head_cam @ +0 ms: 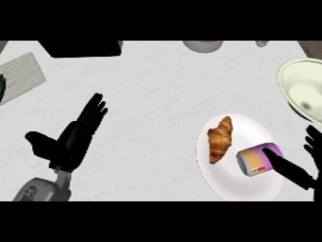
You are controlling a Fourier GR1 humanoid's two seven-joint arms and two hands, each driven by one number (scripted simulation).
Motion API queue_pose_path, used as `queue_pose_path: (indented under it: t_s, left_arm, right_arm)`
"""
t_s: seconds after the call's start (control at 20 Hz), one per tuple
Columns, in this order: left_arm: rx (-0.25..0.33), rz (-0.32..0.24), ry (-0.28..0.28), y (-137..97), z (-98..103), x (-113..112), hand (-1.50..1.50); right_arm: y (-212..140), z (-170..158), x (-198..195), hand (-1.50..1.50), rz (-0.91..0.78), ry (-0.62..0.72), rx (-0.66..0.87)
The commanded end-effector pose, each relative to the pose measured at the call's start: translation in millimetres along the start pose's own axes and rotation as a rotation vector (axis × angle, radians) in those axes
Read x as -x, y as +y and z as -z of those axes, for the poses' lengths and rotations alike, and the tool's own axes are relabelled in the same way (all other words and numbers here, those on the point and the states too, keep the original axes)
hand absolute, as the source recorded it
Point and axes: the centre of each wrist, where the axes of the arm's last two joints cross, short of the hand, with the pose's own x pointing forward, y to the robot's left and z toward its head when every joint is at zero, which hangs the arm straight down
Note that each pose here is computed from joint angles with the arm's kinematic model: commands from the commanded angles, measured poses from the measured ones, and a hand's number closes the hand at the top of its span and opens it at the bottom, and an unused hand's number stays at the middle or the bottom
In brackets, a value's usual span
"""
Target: Pick the can from the plate and place it in the bowl
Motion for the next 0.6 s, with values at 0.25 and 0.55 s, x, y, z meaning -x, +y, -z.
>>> queue_pose_path:
  t_s: [0.25, 0.55]
  left_arm:
    - [0.045, -0.014, 0.005, -18, 7, -8, 0.00]
    - [0.092, -0.017, 0.001, -28, 19, -24, 0.00]
  right_arm:
    - [-39, -10, -50, -1.50, -0.432, 0.266, -0.040]
    - [-30, -14, -98, -1.50, -0.495, 0.450, -0.190]
